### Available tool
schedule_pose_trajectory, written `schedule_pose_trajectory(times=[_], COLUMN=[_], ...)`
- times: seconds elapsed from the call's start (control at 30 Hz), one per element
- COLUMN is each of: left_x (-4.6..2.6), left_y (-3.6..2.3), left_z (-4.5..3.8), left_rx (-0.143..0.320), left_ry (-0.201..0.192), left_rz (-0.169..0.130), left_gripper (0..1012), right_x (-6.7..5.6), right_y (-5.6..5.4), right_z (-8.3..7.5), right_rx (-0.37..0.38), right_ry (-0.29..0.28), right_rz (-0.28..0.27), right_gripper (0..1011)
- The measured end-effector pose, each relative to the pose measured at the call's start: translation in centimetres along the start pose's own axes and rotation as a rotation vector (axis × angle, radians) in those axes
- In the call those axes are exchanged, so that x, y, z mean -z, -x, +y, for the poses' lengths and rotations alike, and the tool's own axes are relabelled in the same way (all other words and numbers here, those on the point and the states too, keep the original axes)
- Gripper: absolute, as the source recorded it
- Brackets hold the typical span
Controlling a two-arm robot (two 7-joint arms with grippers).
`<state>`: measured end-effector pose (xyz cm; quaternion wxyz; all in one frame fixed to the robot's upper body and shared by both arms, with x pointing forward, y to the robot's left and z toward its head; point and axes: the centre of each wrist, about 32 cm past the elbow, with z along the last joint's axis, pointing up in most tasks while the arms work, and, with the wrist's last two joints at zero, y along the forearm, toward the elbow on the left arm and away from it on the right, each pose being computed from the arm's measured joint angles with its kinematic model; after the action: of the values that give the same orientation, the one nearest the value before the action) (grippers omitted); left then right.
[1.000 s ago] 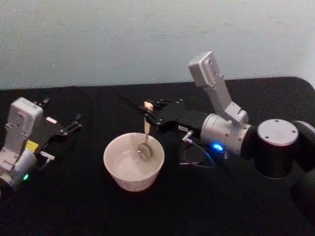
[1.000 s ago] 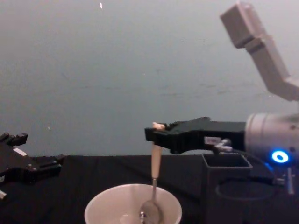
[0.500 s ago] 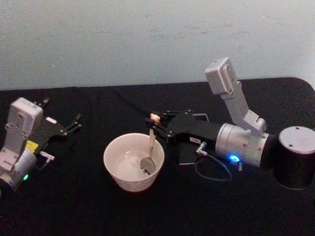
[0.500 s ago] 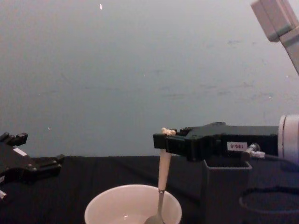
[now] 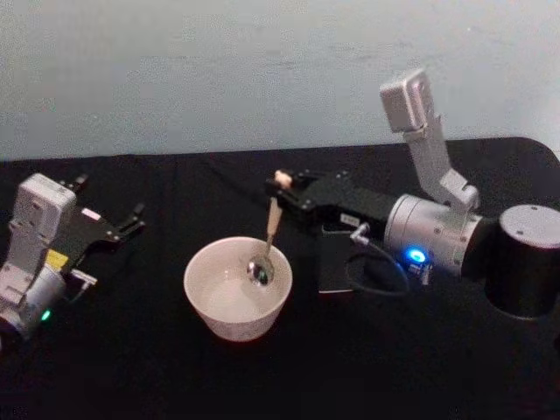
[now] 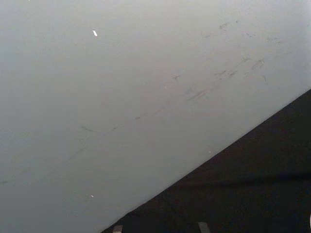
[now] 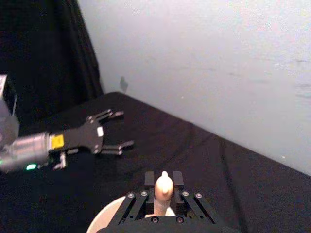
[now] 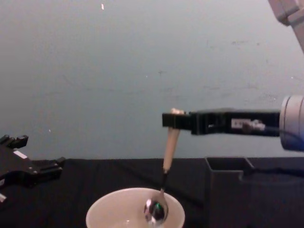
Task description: Pick up the stirring spoon with one hand, stir inside the cup, then place it back in its original position.
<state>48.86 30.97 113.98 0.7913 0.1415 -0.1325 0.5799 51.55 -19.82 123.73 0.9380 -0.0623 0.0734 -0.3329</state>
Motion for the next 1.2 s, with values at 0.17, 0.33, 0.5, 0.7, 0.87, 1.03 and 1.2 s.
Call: schedule_pose_trajectory(times=[0.17,0.33,0.5,0.7,0.87,1.03,1.2], left_x=[0.00,0.00,0.00,0.00,0.00,0.00,0.00], left_y=[0.00,0.00,0.00,0.00,0.00,0.00,0.00], left_z=[0.00,0.00,0.00,0.00,0.00,0.00,0.00], left_rx=[0.000,0.000,0.000,0.000,0.000,0.000,0.000], left_ry=[0.000,0.000,0.000,0.000,0.000,0.000,0.000], left_rz=[0.000,0.000,0.000,0.000,0.000,0.000,0.000], left_gripper=[1001,1001,1002,1001,1001,1001,1001], right_x=[-0.9,-2.3,-3.0,-3.3,-3.5,-3.7,-3.5], right_y=[-0.6,-1.7,-2.4,-3.4,-4.2,-4.7,-4.8], right_z=[-0.2,-1.3,-2.3,-4.2,-6.2,-7.8,-8.7], right_rx=[0.030,0.071,0.105,0.167,0.209,0.228,0.220], right_ry=[-0.023,-0.069,-0.100,-0.153,-0.188,-0.205,-0.200], right_rz=[0.042,0.110,0.155,0.171,0.169,0.158,0.146], right_gripper=[215,215,215,215,215,215,215])
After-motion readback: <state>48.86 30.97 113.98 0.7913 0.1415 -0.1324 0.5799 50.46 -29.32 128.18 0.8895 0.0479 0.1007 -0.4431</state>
